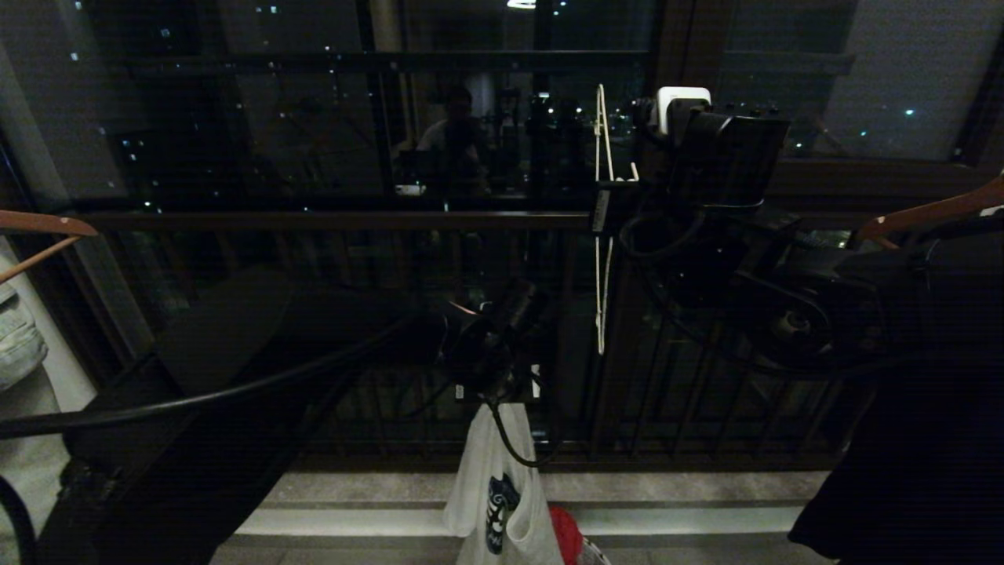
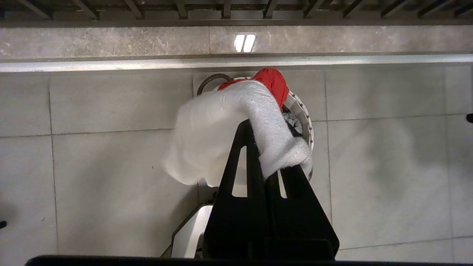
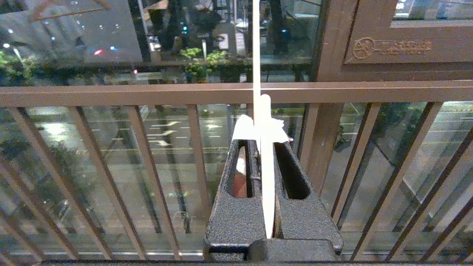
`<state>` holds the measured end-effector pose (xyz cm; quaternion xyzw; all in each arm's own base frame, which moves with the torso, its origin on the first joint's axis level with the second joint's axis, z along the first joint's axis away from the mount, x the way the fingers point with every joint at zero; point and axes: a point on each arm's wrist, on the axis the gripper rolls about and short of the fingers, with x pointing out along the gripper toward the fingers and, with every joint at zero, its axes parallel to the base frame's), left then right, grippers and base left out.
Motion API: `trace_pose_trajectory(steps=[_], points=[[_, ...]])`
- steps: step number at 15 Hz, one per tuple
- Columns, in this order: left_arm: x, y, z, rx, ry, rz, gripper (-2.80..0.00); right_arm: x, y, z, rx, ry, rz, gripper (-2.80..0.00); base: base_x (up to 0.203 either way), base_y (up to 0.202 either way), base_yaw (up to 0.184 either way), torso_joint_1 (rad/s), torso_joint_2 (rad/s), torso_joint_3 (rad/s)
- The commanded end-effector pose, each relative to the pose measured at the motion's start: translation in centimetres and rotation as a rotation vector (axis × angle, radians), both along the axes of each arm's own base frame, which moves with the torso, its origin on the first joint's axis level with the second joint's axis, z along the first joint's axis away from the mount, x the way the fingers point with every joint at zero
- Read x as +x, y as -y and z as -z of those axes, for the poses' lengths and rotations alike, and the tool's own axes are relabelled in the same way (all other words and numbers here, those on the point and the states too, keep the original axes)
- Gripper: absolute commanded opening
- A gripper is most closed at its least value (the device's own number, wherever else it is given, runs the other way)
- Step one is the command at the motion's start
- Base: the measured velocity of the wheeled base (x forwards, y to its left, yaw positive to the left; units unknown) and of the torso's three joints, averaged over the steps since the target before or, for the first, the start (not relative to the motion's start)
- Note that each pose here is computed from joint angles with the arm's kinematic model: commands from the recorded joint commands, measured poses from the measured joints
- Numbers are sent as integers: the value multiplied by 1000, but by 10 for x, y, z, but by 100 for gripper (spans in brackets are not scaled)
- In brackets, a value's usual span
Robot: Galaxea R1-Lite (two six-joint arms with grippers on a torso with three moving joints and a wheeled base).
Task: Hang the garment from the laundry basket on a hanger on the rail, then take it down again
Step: Put clothes in the basket
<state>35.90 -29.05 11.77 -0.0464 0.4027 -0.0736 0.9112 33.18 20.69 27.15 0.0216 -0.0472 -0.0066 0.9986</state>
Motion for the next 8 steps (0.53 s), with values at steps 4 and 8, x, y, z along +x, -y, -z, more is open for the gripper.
trace_pose_trajectory(steps=[4,8], points=[[0,17,38,116,-129,28,-280,0,1,-1,1,2,5,-280,0,0,0,0,0,0],[-11,24,53,203,-192,84,0,0,1,0,-1,0,6,-280,0,0,0,0,0,0]])
